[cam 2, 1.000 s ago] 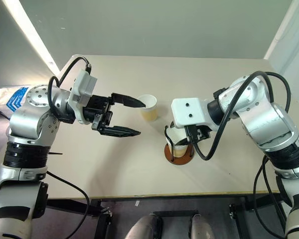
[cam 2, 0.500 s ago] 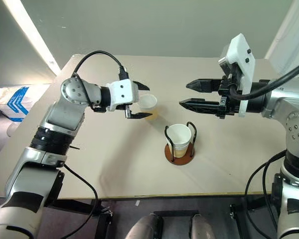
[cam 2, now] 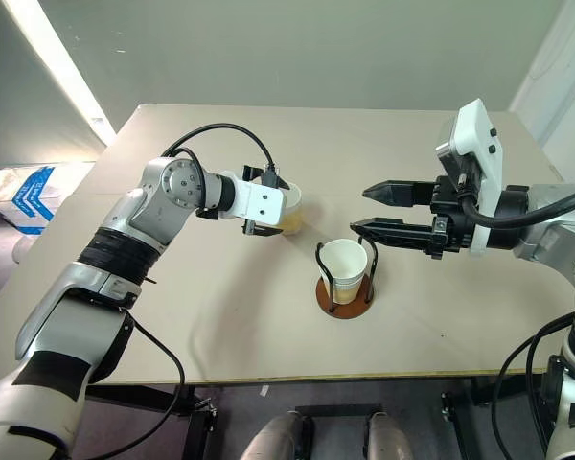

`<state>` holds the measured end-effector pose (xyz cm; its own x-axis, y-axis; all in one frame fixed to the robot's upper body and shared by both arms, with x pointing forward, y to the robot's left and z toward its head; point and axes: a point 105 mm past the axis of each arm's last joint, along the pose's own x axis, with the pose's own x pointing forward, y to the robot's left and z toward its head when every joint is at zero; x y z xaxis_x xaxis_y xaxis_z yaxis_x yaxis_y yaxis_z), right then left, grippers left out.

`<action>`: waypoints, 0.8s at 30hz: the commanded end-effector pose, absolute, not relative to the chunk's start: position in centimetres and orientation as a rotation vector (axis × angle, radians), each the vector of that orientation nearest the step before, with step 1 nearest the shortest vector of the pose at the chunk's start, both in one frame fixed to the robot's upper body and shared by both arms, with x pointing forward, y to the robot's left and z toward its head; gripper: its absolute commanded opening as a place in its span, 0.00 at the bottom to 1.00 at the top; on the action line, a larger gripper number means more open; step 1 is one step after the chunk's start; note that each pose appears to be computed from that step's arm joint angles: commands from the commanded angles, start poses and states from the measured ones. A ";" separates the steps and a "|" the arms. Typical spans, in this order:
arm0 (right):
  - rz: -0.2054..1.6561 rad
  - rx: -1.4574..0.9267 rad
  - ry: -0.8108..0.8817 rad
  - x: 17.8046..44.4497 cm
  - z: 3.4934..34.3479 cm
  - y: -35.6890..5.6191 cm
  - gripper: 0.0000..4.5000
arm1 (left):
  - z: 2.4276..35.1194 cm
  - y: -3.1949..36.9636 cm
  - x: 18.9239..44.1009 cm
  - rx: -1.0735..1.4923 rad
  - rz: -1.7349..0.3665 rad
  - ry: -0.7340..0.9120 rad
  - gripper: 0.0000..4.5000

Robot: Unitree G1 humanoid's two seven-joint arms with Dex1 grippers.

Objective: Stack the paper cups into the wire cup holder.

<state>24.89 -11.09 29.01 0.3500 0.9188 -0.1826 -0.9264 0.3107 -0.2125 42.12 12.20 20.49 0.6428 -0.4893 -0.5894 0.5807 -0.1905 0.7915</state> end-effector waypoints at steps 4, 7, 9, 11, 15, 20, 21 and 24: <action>1.206 -0.320 -0.015 24.3 29.8 -11.4 0.58 | 21.0 12.5 43.2 1.549 -0.915 0.077 1.00; 1.204 -0.321 -0.015 24.4 29.9 -11.4 0.58 | 20.7 12.5 43.5 1.566 -0.915 0.082 1.00; 1.202 -0.320 -0.018 24.4 29.9 -11.4 0.58 | 20.3 12.2 43.7 1.583 -0.922 0.083 0.96; 1.199 -0.319 -0.020 24.5 30.0 -11.3 0.58 | 19.9 11.7 43.8 1.596 -0.938 0.083 0.89; 1.198 -0.317 -0.021 24.4 29.9 -11.2 0.58 | 19.7 11.1 43.9 1.597 -0.967 0.074 0.57; 1.194 -0.313 -0.018 24.3 29.8 -11.1 0.58 | 19.1 10.9 43.4 1.599 -1.046 0.087 0.18; 1.193 -0.312 -0.017 24.3 29.8 -11.1 0.58 | 19.1 10.9 43.3 1.595 -1.059 0.088 0.10; 1.190 -0.309 -0.008 24.3 29.8 -11.4 0.58 | 19.1 10.8 43.0 1.581 -1.094 0.088 0.01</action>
